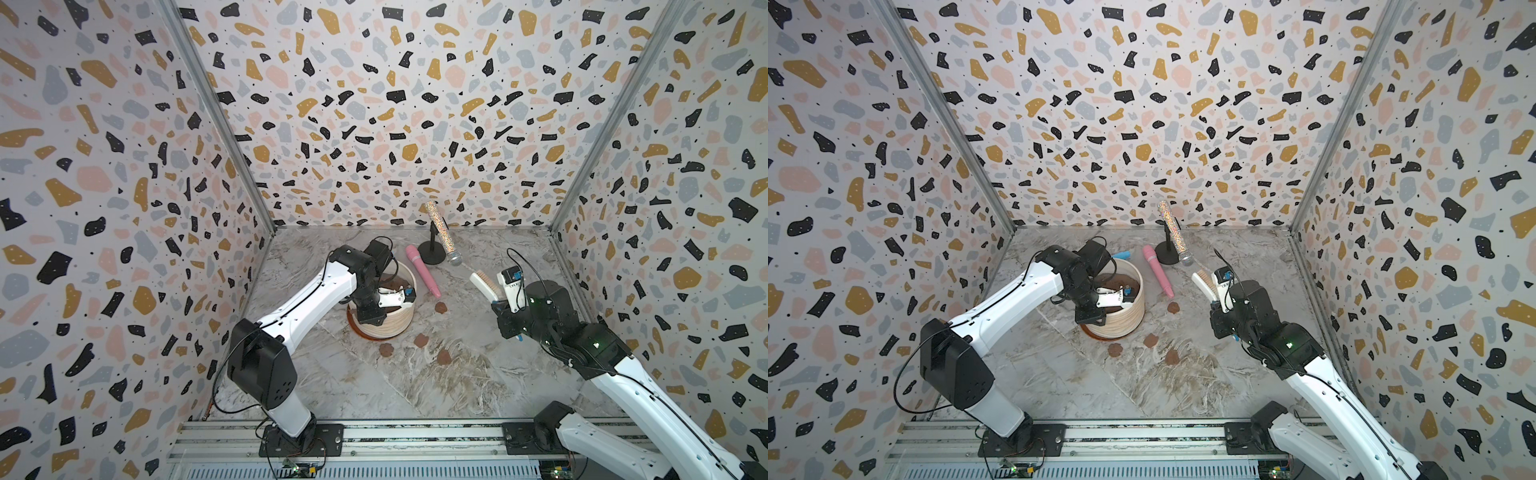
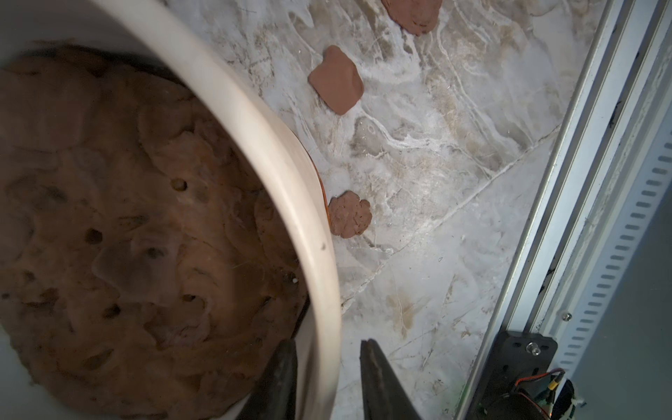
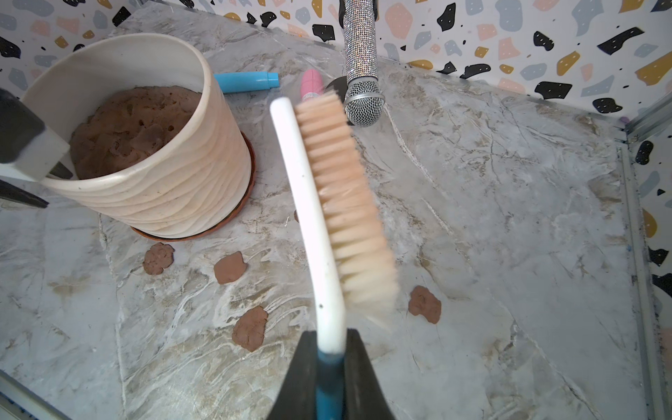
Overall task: Scrub the dried mud off the ceramic pot
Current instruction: Rotate the pot on the tray.
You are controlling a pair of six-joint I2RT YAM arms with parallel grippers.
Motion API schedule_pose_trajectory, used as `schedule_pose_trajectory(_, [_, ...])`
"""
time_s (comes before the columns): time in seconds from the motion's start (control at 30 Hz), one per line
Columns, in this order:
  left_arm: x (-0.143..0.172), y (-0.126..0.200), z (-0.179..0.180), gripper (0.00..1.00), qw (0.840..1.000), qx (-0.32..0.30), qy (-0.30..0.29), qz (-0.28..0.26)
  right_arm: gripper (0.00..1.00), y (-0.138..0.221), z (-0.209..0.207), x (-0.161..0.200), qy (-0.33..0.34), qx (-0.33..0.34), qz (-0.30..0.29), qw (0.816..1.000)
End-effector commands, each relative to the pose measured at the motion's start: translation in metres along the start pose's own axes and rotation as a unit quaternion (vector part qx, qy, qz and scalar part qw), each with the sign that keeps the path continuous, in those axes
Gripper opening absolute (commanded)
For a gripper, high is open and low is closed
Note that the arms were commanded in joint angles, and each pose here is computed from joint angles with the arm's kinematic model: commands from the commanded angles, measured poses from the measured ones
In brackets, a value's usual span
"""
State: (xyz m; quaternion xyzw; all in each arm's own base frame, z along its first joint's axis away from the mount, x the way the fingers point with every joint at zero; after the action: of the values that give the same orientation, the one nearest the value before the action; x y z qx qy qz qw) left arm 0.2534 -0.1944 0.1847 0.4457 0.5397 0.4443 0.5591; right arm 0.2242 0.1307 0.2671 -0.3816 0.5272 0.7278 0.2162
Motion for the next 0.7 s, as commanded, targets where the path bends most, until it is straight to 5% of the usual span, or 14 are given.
schedule_pose_trajectory(0.0, [-0.004, -0.003, -0.013, 0.2, 1.0, 0.016, 0.007, 0.017, 0.0, 0.005, 0.003, -0.012, 0.001, -0.008, -0.032, 0.999])
schedule_pose_trajectory(0.1, [-0.012, -0.005, -0.015, 0.04, 0.999, 0.018, 0.014, 0.022, 0.0, 0.003, 0.007, -0.012, 0.005, -0.025, -0.039, 0.999])
schedule_pose_trajectory(0.27, [-0.028, -0.001, -0.008, 0.03, 0.998, -0.009, 0.053, 0.033, 0.0, -0.002, 0.007, -0.009, 0.017, -0.027, -0.043, 0.999])
schedule_pose_trajectory(0.5, [-0.047, 0.009, 0.018, 0.0, 0.977, -0.062, 0.206, -0.006, 0.0, -0.006, 0.004, -0.001, 0.074, -0.019, -0.036, 0.996])
schedule_pose_trajectory(0.67, [-0.065, 0.006, 0.03, 0.0, 0.957, -0.056, 0.282, -0.038, 0.0, -0.003, 0.04, 0.024, 0.192, -0.149, -0.018, 0.97])
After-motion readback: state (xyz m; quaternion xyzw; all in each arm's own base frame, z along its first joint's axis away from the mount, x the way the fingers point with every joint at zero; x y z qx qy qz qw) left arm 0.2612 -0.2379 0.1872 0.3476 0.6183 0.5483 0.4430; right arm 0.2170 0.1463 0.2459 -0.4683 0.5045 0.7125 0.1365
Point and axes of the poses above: each gripper's point midway between its finger pads, its own y axis back along the fingers, its own z axis along the line the jaws close on, x = y × z, the point moved 2 cm from there along y, back along the fingers, and after that the axes turned 9 degrees about -y, right-handed, at the moved point
